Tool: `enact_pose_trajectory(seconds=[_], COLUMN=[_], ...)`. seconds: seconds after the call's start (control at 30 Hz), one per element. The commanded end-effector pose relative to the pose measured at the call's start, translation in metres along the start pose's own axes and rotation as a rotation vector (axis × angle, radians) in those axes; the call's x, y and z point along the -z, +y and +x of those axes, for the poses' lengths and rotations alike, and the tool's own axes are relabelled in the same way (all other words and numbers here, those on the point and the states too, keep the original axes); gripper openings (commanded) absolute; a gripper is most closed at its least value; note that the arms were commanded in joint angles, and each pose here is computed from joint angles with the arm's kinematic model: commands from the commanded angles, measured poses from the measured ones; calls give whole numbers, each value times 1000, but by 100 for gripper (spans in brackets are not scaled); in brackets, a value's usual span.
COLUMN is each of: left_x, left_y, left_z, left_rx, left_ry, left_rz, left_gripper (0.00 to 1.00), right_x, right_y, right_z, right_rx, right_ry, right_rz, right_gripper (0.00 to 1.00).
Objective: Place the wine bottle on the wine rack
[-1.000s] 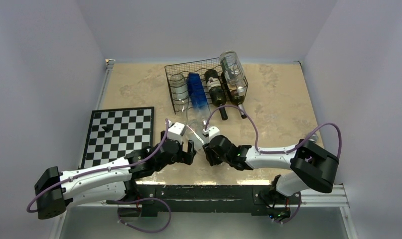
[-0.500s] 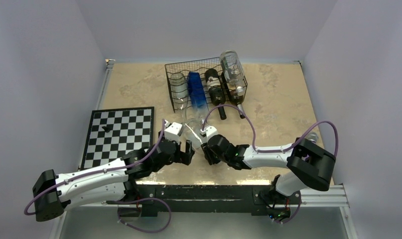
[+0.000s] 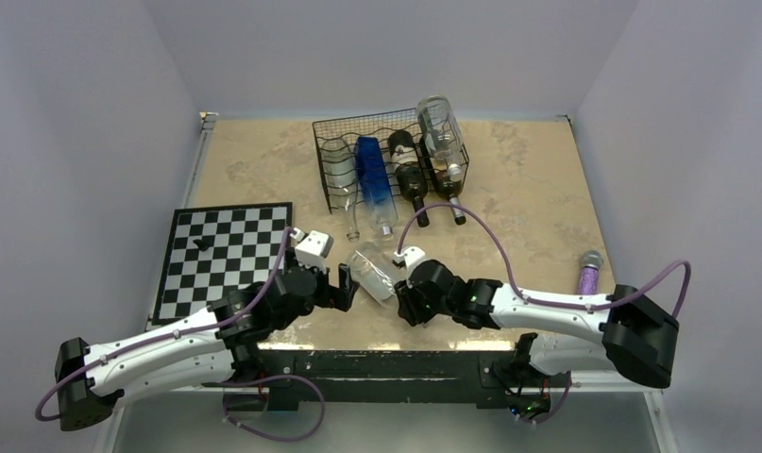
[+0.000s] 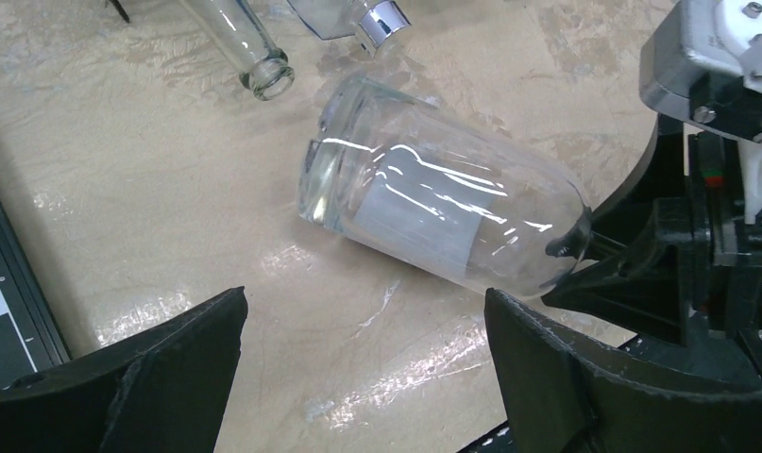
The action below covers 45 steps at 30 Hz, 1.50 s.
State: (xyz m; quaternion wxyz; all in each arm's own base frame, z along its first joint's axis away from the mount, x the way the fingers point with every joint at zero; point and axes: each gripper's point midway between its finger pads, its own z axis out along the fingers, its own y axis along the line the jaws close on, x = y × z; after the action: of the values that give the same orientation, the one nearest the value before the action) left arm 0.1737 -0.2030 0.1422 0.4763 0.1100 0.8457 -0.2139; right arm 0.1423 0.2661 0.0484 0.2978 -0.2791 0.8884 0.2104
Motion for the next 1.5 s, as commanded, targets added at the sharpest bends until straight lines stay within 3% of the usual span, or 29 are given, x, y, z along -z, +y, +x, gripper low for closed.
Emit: enact_pose_trajectory(seconds=[0.0, 0.57, 0.73, 0.97, 1.2, 1.47], left_x=[8, 37, 47, 54, 63, 64], left_y=[2, 10, 12, 10, 6, 4], left_z=[-21, -49, -55, -65, -80, -78], left_rx=[-2, 31, 46, 31, 29, 22], left_ry=[-48, -130, -155, -167, -189, -173], left_rz=[-14, -7, 3, 19, 39, 44], left_gripper=[99, 99, 99, 99, 99, 99], right_x=[30, 125, 147, 178, 176, 146], right_y=[40, 65, 45, 3, -43, -85], right_z=[-65, -132, -161, -227, -300, -360], right_rx=[-82, -220, -252, -228, -171, -208], right_ry=[-240, -548, -711, -899, -991, -990], right_rz=[-177, -379, -294, -49, 79, 190], right_gripper=[0, 0, 0, 0, 0, 0])
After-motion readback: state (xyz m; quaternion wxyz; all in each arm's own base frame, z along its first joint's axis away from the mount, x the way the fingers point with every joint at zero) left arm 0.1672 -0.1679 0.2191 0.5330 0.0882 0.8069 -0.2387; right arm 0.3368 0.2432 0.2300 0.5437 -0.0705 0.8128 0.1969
